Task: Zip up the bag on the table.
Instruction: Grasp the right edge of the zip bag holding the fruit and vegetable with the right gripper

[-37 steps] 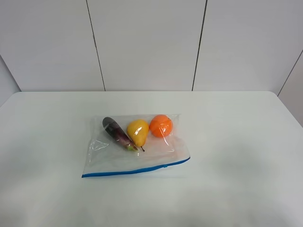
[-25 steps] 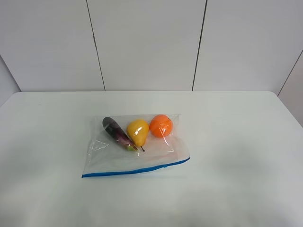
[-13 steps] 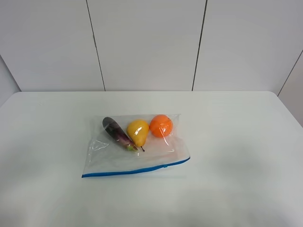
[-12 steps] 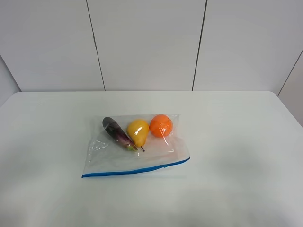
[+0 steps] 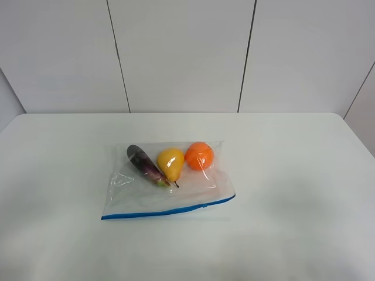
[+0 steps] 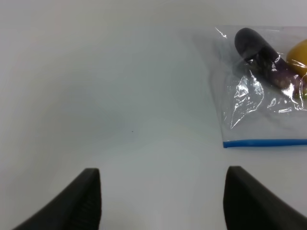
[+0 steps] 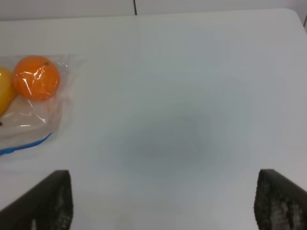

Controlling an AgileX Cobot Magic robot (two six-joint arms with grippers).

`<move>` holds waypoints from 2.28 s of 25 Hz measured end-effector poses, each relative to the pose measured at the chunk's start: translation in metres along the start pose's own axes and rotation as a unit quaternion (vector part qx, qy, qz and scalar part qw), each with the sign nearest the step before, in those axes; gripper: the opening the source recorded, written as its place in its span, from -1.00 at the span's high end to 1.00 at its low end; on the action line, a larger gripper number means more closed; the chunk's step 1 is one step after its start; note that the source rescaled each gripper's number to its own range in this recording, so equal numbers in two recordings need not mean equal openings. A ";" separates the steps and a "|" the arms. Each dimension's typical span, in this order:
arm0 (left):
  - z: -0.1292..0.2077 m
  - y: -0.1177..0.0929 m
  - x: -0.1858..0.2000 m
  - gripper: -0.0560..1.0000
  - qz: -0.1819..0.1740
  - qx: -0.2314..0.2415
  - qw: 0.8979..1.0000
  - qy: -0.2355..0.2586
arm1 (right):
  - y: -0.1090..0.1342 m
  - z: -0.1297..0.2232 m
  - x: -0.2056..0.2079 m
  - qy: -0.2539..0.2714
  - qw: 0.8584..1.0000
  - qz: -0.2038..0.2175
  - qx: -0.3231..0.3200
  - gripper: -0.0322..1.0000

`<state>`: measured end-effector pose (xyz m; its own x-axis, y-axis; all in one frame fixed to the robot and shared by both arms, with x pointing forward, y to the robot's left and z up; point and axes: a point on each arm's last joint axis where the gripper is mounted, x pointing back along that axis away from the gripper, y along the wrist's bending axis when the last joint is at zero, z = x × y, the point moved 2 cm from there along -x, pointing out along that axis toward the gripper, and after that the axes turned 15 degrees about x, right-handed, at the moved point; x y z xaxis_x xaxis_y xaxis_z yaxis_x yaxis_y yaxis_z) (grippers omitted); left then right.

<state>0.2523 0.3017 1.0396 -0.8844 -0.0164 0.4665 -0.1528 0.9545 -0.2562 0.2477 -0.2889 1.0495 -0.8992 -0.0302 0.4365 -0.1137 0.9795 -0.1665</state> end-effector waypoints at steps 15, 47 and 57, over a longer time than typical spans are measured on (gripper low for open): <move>0.000 0.001 0.000 -0.68 -0.002 -0.001 1.000 -0.001 | -0.004 -0.023 -0.011 0.012 1.000 -0.015 -0.013 -0.88; 0.000 0.001 0.000 -0.68 -0.002 -0.001 1.000 -0.001 | -0.017 -0.057 -0.205 0.149 0.981 -0.096 -0.086 -0.88; 0.000 0.001 0.000 -0.68 -0.002 -0.001 1.000 -0.001 | 0.002 -0.024 -0.261 0.221 0.947 -0.175 -0.156 -0.88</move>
<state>0.2523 0.3022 1.0396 -0.8843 -0.0215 0.4665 -0.1559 0.9552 -0.2515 0.4924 -0.2744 0.9564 -0.5568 -0.3442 0.7559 -0.1799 0.9385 0.2949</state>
